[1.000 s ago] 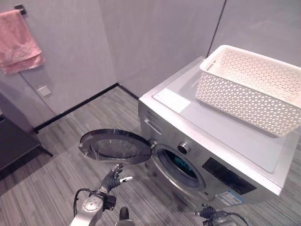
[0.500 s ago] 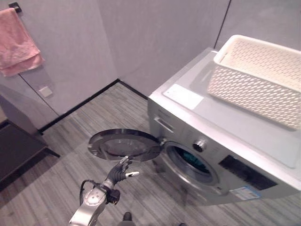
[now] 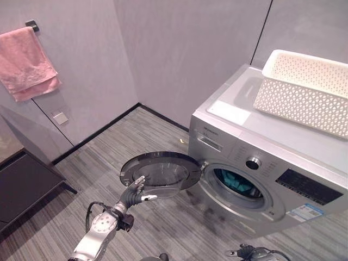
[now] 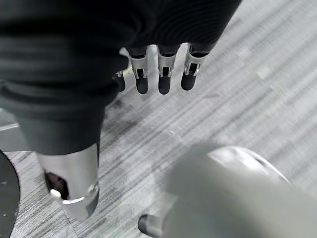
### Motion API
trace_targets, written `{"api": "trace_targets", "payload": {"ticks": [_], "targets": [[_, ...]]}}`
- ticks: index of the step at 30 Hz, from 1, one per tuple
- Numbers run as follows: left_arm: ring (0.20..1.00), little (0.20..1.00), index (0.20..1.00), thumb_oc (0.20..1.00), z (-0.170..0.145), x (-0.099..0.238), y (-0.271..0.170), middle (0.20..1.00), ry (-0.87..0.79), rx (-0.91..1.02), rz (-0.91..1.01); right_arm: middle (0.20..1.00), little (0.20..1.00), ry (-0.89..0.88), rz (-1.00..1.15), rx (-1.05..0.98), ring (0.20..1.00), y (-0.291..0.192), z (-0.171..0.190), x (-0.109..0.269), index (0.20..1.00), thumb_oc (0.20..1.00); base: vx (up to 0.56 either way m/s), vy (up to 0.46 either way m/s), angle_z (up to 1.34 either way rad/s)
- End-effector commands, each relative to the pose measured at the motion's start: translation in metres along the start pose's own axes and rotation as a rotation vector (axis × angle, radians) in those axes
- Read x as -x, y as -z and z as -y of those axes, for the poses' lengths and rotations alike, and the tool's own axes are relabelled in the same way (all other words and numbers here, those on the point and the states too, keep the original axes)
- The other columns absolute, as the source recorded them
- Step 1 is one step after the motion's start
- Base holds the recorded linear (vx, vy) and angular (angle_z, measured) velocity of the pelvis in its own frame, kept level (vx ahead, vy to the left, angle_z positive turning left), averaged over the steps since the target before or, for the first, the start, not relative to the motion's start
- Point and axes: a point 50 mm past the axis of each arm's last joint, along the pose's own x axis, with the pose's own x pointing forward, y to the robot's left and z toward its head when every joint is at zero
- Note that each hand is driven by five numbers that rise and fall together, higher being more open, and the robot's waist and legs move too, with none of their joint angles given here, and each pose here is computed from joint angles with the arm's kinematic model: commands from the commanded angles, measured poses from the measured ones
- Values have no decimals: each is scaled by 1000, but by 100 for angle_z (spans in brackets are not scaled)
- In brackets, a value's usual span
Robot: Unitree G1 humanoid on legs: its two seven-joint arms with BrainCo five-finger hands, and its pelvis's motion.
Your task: Grab the laundry basket,head to the washer,open it,put in the laundry and shut it.
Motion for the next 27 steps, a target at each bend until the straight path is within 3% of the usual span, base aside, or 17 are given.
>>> {"api": "trace_targets", "payload": {"ticks": [1,4,8,12,15,16,20,27], "targets": [[1000,1000,1000,1000,-7,-3,-40,1000,-59,-5,210,1000,1000,7,1,87,1000,6,-3,0,1000,1000,-157,-229,-19],[1000,1000,1000,1000,-25,-2,-45,1000,-197,-14,240,1000,1000,-17,42,146,1000,9,-7,1,1000,1000,-110,-174,2],[1000,1000,1000,1000,-62,7,-64,1000,-420,-93,320,1000,1000,-59,-54,152,1000,46,-16,4,1000,1000,-24,-51,12],[1000,1000,1000,1000,-116,14,-86,1000,-653,-313,304,1000,1000,-54,-119,139,1000,69,-6,7,1000,1000,40,53,20],[1000,1000,1000,1000,-178,21,-121,1000,-909,-637,189,1000,1000,-24,-119,122,1000,73,11,8,1000,1000,30,100,-5],[1000,1000,1000,1000,-202,31,-136,1000,-985,-730,129,1000,1000,-10,-105,142,1000,69,17,7,1000,1000,-36,93,-16],[1000,1000,1000,1000,-234,38,-182,1000,-1068,-943,51,1000,1000,25,50,184,1000,27,26,4,1000,1000,-143,41,-16],[1000,1000,1000,1000,-245,27,-240,1000,-1113,-830,107,1000,1000,101,305,193,1000,-50,37,10,1000,1000,-105,49,2]]}}
